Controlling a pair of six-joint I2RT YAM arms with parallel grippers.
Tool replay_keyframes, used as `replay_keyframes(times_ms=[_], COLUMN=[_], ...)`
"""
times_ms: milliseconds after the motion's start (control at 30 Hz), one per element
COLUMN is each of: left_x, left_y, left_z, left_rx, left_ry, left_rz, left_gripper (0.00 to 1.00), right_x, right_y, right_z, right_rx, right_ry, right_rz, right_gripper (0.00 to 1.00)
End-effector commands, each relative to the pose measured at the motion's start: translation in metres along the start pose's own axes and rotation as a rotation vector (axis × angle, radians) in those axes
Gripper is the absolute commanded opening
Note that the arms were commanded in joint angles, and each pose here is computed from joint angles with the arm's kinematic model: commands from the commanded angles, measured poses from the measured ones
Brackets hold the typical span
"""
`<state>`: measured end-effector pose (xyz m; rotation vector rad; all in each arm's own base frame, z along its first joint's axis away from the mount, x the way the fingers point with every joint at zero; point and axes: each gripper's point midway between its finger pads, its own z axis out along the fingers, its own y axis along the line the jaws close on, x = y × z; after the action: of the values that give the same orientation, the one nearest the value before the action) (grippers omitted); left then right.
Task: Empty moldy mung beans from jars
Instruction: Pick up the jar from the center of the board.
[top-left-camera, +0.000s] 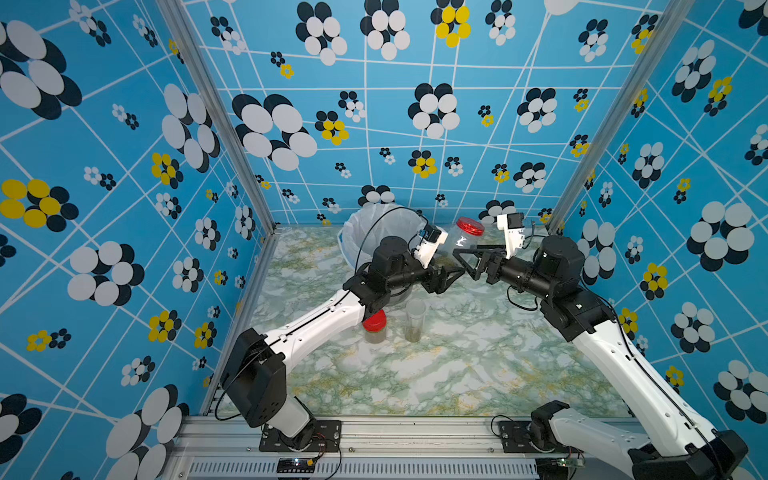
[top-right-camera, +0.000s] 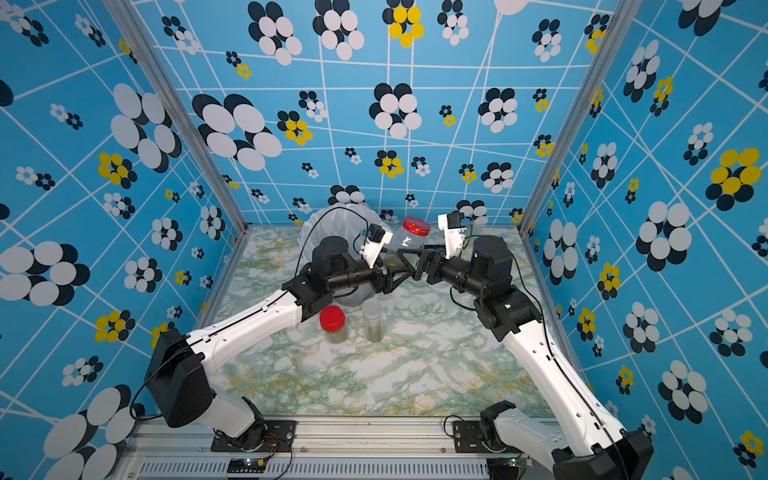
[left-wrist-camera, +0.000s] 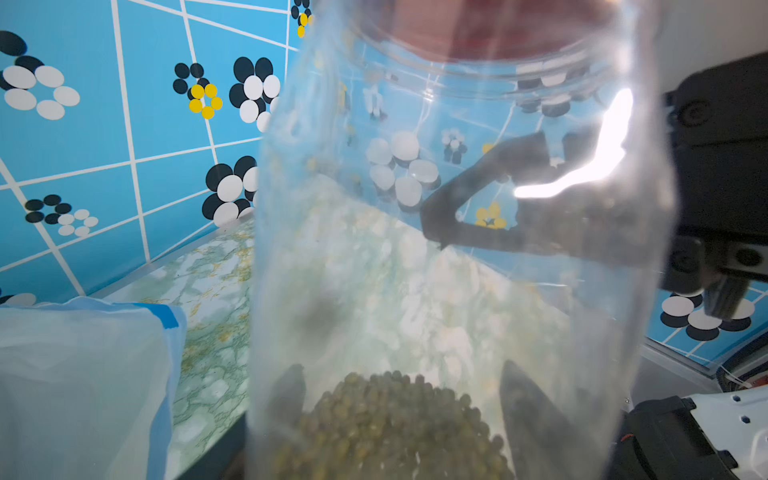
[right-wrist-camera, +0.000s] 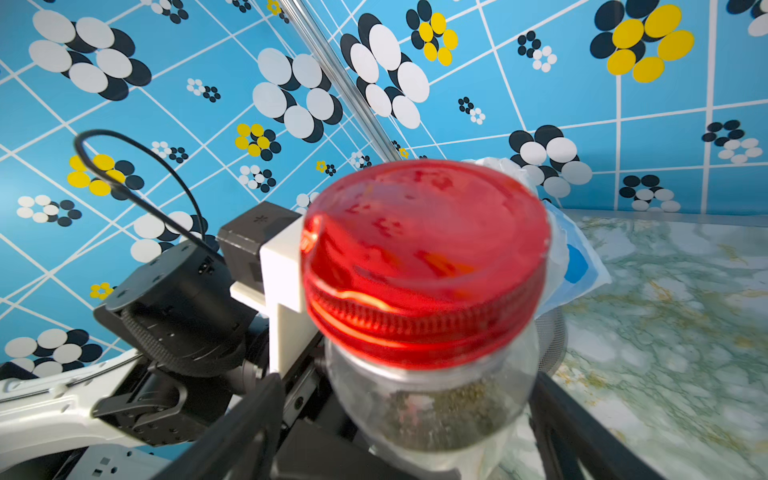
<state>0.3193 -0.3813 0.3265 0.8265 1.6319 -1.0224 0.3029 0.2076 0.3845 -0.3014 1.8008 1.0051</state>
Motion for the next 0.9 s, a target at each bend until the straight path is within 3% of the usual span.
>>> replay_keyframes(times_ms=[0,500,867], left_x=[-0.016,-0.021,-0.014], left_y=[0.001,-0.001,0.009], left_z=[-0.009,-0.02,-0.023], left_rx=[-0.023,-0.043,-0.111], left_ry=[-0.015,-0.031,-0.004], left_rz=[0.01,0.018,0.016], left_gripper=[0.46,0.44,0.44], right_x=[0.008,-0.003,-0.027], right_y=[-0.001,-0.018,0.008], right_z=[-0.009,-0.014,-0.025], right_rx=[0.032,0.151,0.066], right_ry=[0.023,-0.022,-0.093], right_rz=[-0.041,-0.022,0.006], right_gripper=[0.95,0.95,0.94])
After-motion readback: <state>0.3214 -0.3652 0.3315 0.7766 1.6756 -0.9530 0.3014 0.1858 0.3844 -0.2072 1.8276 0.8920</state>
